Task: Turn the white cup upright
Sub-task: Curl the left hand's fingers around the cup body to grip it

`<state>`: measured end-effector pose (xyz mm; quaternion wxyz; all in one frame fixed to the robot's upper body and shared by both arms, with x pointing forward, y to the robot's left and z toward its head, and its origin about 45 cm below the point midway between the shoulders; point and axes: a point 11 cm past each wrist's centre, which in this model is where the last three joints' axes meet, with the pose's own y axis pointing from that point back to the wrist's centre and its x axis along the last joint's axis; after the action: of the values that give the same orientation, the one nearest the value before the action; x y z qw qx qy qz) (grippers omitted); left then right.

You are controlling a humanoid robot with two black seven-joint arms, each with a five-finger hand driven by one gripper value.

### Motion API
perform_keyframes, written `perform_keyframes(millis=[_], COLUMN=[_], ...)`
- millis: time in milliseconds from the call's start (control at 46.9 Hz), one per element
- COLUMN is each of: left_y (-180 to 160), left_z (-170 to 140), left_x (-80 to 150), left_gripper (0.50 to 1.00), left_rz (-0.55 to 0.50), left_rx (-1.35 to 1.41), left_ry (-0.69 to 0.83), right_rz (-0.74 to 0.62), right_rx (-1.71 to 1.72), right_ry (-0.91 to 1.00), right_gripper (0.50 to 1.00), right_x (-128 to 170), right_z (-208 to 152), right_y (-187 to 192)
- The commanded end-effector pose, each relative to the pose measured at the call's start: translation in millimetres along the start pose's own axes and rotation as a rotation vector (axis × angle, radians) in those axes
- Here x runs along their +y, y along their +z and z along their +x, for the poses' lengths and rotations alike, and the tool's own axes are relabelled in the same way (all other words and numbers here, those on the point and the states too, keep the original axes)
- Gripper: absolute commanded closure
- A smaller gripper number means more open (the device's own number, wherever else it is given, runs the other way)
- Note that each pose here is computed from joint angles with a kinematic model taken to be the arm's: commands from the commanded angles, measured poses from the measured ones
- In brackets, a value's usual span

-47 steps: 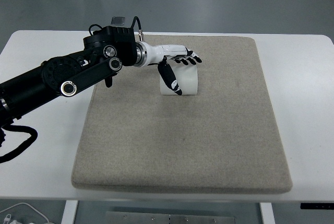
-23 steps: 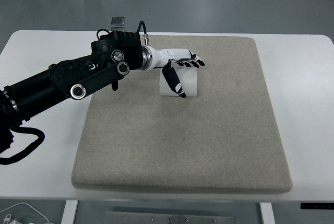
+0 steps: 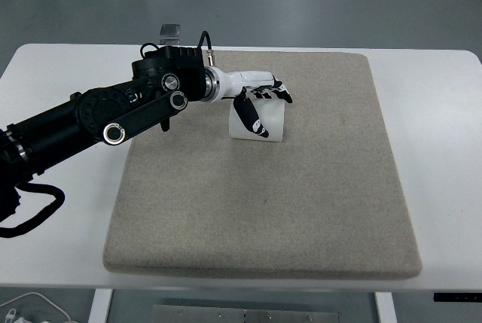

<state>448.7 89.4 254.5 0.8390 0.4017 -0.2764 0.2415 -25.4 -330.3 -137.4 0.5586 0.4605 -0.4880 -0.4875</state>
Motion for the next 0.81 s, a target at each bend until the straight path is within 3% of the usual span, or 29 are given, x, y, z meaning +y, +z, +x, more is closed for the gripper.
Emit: perform_keyframes(millis=[0, 171, 405, 789], left_y=[-1, -1, 1, 6], left_z=[0, 0, 4, 19], left_x=[0, 0, 1, 7], left_gripper=[0.709, 0.825, 0.939, 0.964], left_rz=[0.005, 0.010, -0.002, -0.048], left_rx=[-0.010, -0.020, -0.003, 0.122], left_ry=[0.002, 0.004, 0.007, 0.018], right_rz=[0.000, 0.000, 0.000, -0.001], right_rx=[-0.001, 0.001, -0.001, -0.001], right_ry=[0.000, 0.000, 0.000, 0.001], right_gripper=[0.570, 0.570, 0.570, 0.570], right_x=[0, 0, 0, 0], right_z=[0, 0, 0, 0], right_y=[0, 0, 0, 0])
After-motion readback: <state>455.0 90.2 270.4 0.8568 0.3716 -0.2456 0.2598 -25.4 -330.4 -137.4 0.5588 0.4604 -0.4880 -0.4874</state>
